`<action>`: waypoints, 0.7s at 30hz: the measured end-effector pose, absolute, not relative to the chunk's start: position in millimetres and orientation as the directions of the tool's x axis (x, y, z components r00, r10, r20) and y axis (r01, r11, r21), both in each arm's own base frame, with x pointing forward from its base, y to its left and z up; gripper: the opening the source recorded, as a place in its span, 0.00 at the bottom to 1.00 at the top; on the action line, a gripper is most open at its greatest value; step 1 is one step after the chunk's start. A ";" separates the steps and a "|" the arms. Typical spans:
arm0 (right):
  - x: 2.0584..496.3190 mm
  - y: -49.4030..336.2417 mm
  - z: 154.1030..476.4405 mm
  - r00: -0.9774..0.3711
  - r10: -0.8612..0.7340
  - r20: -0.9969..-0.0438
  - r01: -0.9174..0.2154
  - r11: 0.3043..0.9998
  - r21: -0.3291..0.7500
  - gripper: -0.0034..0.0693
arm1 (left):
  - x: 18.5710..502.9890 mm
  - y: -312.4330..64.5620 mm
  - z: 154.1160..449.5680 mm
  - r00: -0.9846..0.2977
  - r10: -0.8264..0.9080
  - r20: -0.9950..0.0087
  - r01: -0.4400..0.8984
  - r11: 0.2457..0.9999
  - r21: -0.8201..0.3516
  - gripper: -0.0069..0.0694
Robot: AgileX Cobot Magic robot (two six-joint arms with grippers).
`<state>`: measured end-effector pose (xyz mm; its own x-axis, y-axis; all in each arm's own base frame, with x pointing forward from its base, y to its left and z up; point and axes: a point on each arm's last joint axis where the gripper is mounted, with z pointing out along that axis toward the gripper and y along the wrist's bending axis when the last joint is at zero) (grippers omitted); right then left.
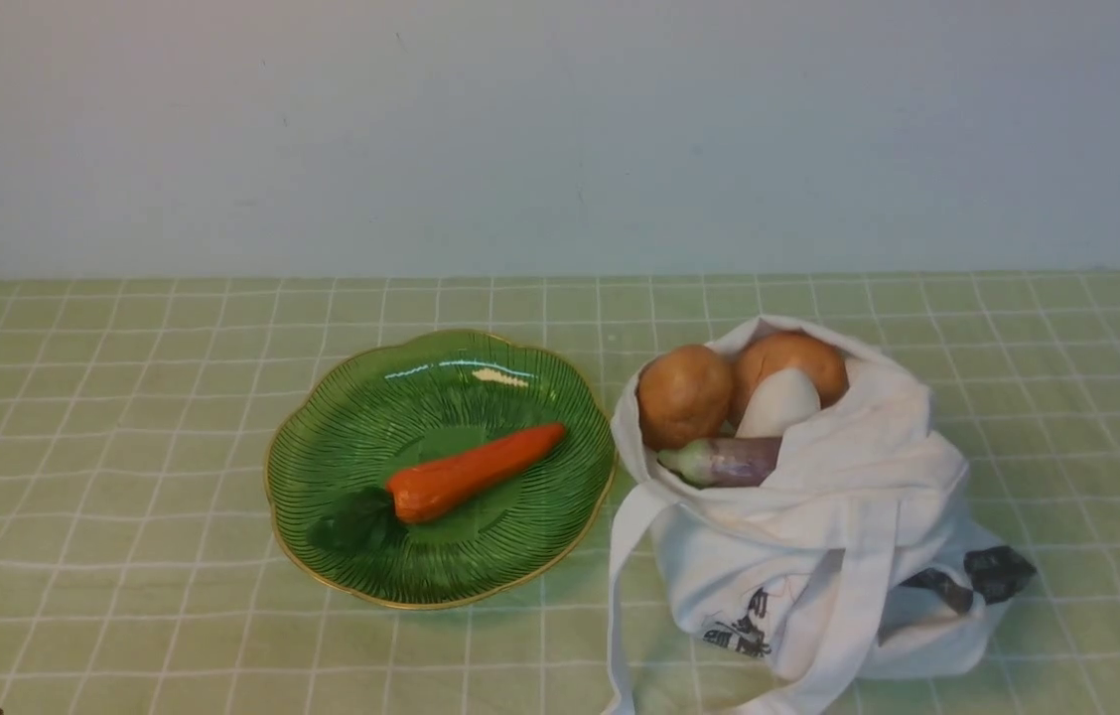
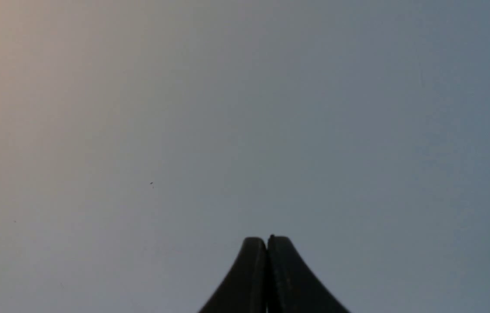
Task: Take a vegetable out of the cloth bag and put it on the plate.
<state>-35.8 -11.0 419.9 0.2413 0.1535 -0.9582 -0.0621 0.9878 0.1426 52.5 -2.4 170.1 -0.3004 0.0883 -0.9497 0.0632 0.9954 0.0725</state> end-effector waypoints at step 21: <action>-34.0 -12.1 417.6 0.238 0.111 -0.965 -0.037 0.994 0.105 0.03 | 52.5 -2.4 170.1 -0.300 0.088 -0.950 0.063 0.995 0.073 0.08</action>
<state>-34.0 -12.1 417.6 0.2378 0.1113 -0.9649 -0.0370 0.9937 0.1055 52.5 -2.4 170.1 -0.3004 0.0883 -0.9497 0.0632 0.9954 0.0725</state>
